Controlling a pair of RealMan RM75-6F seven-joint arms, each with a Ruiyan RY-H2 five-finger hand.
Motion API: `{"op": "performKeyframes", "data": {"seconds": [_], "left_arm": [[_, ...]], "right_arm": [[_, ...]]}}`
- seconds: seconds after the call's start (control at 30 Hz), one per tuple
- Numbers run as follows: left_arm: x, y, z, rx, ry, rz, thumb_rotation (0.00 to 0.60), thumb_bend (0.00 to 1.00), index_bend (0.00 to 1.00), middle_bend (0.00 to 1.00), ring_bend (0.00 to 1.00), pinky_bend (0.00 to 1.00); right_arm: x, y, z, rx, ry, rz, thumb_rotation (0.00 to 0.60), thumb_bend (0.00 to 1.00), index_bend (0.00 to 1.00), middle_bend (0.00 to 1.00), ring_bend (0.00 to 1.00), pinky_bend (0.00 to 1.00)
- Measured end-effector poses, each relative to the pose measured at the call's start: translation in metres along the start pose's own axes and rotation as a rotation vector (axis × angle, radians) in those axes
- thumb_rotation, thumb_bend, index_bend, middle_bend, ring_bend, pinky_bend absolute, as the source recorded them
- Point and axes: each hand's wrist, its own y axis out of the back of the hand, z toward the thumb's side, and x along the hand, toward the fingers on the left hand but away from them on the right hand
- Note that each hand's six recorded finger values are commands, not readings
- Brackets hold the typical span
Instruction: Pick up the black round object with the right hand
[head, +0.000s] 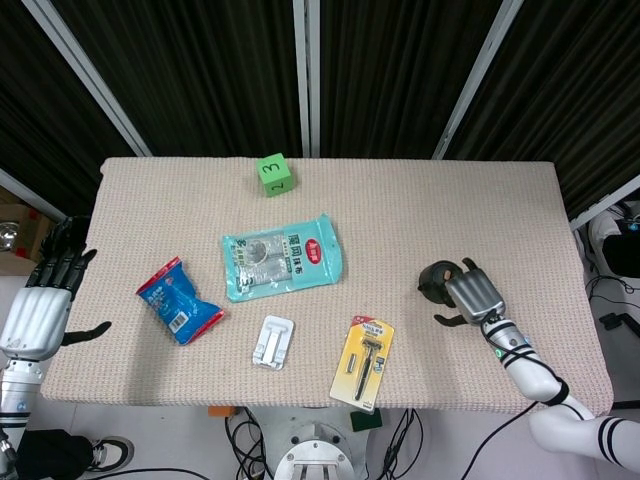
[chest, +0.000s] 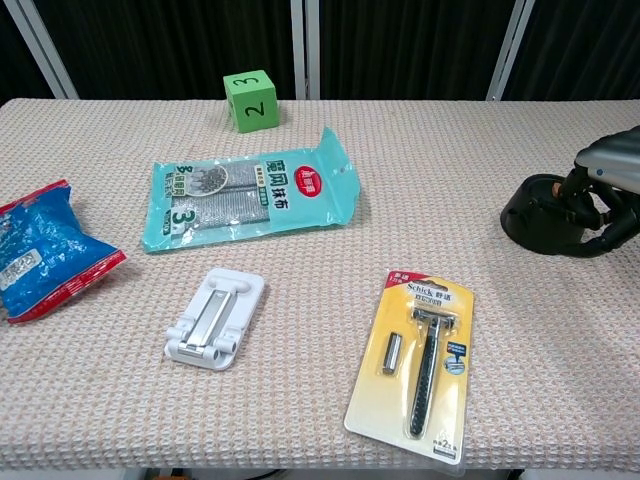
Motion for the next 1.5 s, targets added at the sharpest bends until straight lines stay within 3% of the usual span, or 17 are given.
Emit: {"op": "performKeyframes", "data": {"seconds": [1.0, 1.5], "left_arm": [[0.000, -0.001, 0.000, 0.000, 0.002, -0.004, 0.519, 0.00, 0.06, 0.02, 0.02, 0.13], [0.000, 0.000, -0.002, -0.003, 0.005, 0.000, 0.521, 0.00, 0.06, 0.02, 0.02, 0.13]], "right_arm": [[0.003, -0.008, -0.004, 0.022, 0.039, 0.013, 0.377, 0.20, 0.81, 0.63, 0.61, 0.12], [-0.004, 0.008, 0.001, -0.099, 0.040, 0.044, 0.375, 0.20, 0.96, 0.78, 0.76, 0.13]]}}
